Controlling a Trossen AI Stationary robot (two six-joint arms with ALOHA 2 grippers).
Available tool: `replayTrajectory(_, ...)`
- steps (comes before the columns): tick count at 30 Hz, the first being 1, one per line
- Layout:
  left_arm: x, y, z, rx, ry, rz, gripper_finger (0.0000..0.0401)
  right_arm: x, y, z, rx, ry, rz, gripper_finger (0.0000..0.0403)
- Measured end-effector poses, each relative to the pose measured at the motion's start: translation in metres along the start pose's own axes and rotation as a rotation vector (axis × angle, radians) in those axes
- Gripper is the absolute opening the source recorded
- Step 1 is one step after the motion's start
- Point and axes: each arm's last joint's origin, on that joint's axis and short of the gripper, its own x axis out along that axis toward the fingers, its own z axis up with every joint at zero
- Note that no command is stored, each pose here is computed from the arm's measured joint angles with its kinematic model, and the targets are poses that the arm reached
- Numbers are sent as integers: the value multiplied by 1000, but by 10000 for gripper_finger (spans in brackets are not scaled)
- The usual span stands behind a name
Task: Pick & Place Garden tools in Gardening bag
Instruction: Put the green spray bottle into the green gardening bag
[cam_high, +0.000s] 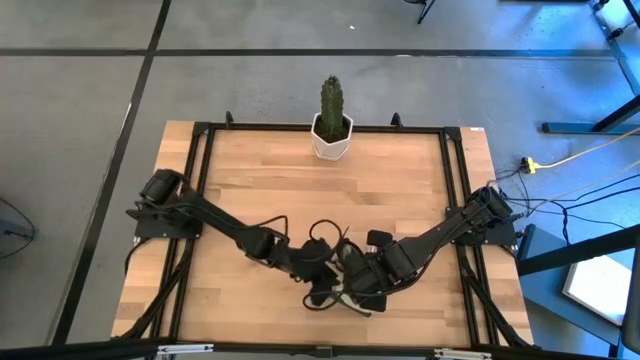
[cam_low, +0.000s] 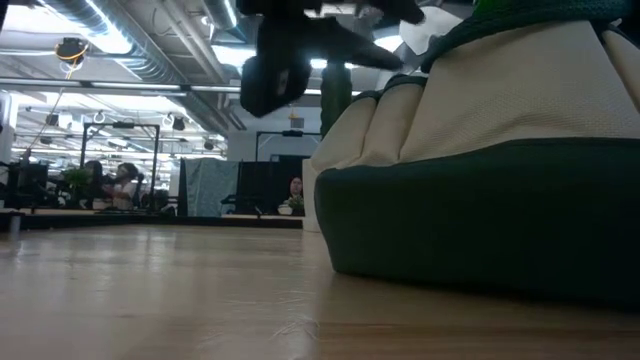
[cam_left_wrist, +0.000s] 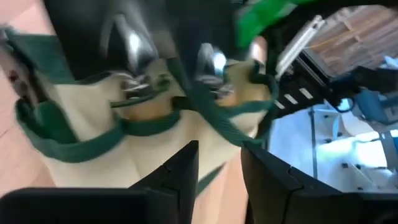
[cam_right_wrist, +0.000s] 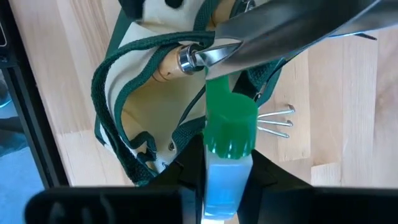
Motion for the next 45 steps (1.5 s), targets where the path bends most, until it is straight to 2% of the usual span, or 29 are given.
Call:
replayTrajectory(7, 10, 2, 0, -41, -22, -24, 130, 0, 1, 0, 0, -7, -5, 51)
replayTrajectory(28, 14, 11, 9, -71, -67, 2, 129, 1, 2, 2, 7, -28, 4, 51)
replayTrajectory(32, 16, 13, 9, -72, -57, -7, 100, 1, 2, 2, 5, -29, 4, 51)
replayTrajectory(37, 22, 13, 3, -46, -28, -22, 20, 2, 2, 3, -7, -34, 7, 51)
replayTrajectory(45, 23, 2, -15, -7, -5, -44, 6, 2, 3, 4, -17, -51, 1, 51)
